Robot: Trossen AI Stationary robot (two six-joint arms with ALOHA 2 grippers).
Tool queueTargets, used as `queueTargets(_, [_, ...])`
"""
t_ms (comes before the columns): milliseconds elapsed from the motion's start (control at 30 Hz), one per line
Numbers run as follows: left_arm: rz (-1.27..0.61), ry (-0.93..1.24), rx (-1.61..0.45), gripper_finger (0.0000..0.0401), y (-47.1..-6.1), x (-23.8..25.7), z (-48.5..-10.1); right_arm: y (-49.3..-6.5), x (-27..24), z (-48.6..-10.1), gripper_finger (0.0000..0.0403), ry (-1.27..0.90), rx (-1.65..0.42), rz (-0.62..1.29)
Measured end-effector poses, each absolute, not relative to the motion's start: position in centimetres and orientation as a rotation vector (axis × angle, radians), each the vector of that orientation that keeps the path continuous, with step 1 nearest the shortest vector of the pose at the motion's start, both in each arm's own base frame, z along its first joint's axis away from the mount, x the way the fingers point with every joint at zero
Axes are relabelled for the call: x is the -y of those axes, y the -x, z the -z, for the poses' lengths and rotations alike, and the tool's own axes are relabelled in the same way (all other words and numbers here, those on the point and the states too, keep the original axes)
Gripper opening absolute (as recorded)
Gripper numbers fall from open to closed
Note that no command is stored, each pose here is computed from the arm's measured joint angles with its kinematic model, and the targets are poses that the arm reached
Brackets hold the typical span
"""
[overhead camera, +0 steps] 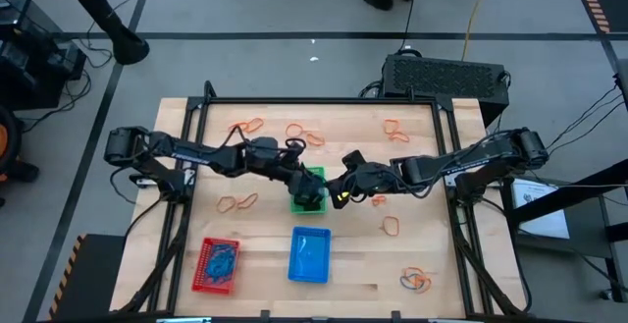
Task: Sort rubber bands into baskets
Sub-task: Put the blue rubberband into the red bin
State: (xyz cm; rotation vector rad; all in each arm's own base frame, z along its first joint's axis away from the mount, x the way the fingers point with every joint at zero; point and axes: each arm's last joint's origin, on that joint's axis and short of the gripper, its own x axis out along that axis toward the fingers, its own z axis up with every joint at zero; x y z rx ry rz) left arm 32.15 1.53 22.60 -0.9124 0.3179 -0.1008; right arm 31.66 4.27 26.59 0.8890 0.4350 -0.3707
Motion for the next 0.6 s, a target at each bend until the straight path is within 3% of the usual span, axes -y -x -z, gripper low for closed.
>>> queueTargets(100, [0.104,0.913,-0.318,0.0194,-32.12,-1.85,-22.6,-31.66,-4.06,-26.54,0.0,-0.889,-0.438,0.38])
queueTargets(200, [0.121,0.916,-0.326,0.0162,-32.09,-2.0,-22.61,-31.68,-3.81,-26.53,0.0,-0.881,-0.437,0.385])
queueTargets(433, [0.14,0.868,-0.328,0.0017,-32.08,-1.96,-22.59,-31.7,-3.6,-26.54,0.0,-0.829,-0.445,0.374])
queueTargets(600, [0.141,0.866,-0.329,0.0006,-32.08,-1.96,-22.59,-31.72,-3.45,-26.54,0.0008,-0.809,-0.447,0.371])
